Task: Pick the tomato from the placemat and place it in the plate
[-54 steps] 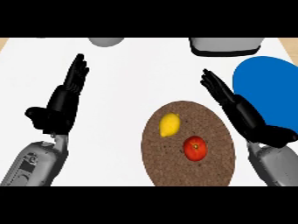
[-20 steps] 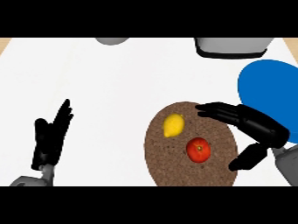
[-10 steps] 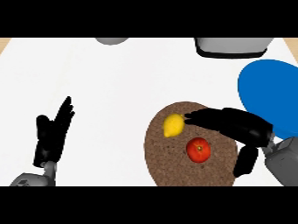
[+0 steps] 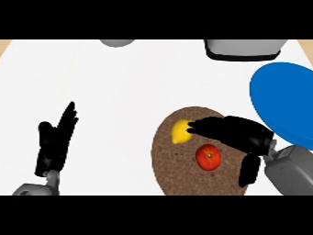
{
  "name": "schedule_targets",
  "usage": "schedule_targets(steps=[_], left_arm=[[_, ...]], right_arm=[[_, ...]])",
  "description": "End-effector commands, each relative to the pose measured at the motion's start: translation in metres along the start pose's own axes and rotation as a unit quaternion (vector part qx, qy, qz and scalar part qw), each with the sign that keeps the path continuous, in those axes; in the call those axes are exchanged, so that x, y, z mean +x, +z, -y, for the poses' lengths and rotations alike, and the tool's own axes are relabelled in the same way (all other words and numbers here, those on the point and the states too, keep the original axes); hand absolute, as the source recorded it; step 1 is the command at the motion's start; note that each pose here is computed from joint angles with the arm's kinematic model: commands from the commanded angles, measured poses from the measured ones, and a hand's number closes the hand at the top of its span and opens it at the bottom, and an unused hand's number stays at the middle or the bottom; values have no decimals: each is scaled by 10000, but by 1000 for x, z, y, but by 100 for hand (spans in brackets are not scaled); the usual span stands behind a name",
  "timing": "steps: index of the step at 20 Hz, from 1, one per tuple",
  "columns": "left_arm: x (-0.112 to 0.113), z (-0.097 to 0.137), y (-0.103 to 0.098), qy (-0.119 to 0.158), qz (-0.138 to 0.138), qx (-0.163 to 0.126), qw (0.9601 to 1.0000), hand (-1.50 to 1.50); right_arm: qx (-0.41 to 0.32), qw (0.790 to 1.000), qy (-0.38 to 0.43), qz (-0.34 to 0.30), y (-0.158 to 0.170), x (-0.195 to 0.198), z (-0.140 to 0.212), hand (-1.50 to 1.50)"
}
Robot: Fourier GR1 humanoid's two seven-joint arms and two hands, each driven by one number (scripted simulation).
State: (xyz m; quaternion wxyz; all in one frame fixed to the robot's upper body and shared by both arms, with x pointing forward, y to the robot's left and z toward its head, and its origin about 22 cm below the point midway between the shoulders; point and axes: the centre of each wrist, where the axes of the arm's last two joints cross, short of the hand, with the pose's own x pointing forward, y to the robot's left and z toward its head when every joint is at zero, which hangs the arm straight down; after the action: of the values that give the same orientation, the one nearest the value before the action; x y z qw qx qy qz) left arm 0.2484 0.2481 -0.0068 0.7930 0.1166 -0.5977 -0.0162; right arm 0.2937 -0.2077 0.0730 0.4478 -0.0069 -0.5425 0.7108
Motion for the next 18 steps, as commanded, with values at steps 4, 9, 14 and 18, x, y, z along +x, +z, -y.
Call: schedule_targets(steps=[4,9,14,18], left_arm=[[-8,19,8,94,-16,-57,9999,0],[-5,-8,2,17,-10,20,10000,0],[-7,6,2,-49,-54,-21,10000,0],[-1,-19,0,35,20,63,10000,0]], right_arm=[[157,9998,82,-32,-12,-3,-1,-150],[240,9997,-5,-49,-21,-15,-18,-150],[254,9997,4,-34,-42,3,-27,-150],[257,9996,39,-78,-27,-11,-56,-150]])
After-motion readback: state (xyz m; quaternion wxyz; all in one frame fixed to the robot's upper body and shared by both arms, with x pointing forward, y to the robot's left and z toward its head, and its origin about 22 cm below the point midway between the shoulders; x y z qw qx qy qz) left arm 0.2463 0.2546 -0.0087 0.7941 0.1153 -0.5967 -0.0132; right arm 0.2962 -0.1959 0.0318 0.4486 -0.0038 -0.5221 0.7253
